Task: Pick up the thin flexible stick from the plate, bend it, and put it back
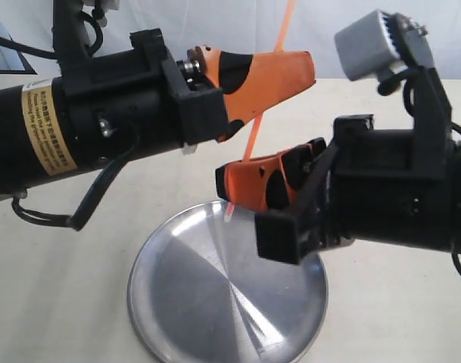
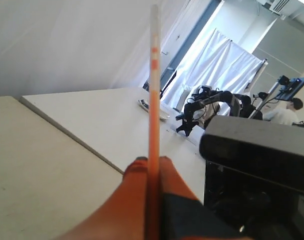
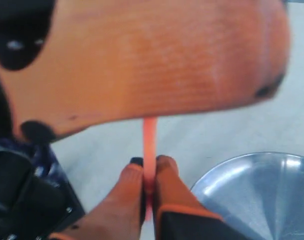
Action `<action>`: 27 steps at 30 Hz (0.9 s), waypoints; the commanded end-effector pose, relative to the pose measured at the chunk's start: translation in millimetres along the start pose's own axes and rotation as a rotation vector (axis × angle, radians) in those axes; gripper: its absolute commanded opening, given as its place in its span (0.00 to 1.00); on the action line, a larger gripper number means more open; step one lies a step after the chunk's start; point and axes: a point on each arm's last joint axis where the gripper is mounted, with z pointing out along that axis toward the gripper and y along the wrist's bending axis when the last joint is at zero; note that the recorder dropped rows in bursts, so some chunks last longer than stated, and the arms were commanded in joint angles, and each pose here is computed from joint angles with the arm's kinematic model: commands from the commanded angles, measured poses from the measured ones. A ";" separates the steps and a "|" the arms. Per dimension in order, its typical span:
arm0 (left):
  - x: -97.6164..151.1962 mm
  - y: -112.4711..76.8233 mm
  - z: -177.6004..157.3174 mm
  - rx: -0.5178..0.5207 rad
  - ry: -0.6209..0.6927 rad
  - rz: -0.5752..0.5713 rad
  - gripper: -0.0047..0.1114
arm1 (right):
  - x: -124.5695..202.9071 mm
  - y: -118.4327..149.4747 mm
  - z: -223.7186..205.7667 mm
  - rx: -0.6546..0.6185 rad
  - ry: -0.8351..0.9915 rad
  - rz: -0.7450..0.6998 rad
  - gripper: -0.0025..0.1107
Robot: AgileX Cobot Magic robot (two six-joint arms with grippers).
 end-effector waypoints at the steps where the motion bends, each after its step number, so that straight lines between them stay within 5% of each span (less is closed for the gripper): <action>1: 3.9 -1.8 -0.8 -0.012 0.060 0.068 0.04 | -6.2 9.4 -22.7 -0.047 -0.060 -0.036 0.02; 7: 0.8 -2.9 -0.7 -0.002 0.025 0.034 0.09 | -3.4 12.8 -24.5 -0.080 -0.030 -0.039 0.01; 16: -4.1 -2.8 -0.7 -0.003 -0.029 -0.019 0.36 | 4.4 18.2 -24.0 -0.145 0.055 -0.042 0.01; 19: -5.0 -1.5 -0.7 -0.017 -0.039 -0.011 0.26 | 6.7 20.1 -24.5 -0.166 0.081 -0.033 0.01; 21: -4.2 -1.4 -0.7 -0.018 -0.030 0.001 0.07 | 7.7 21.2 -25.3 -0.177 0.091 -0.032 0.01; 27: 5.3 4.7 -1.2 -0.082 0.079 0.096 0.04 | 1.8 30.7 -47.3 -0.227 0.011 -0.023 0.01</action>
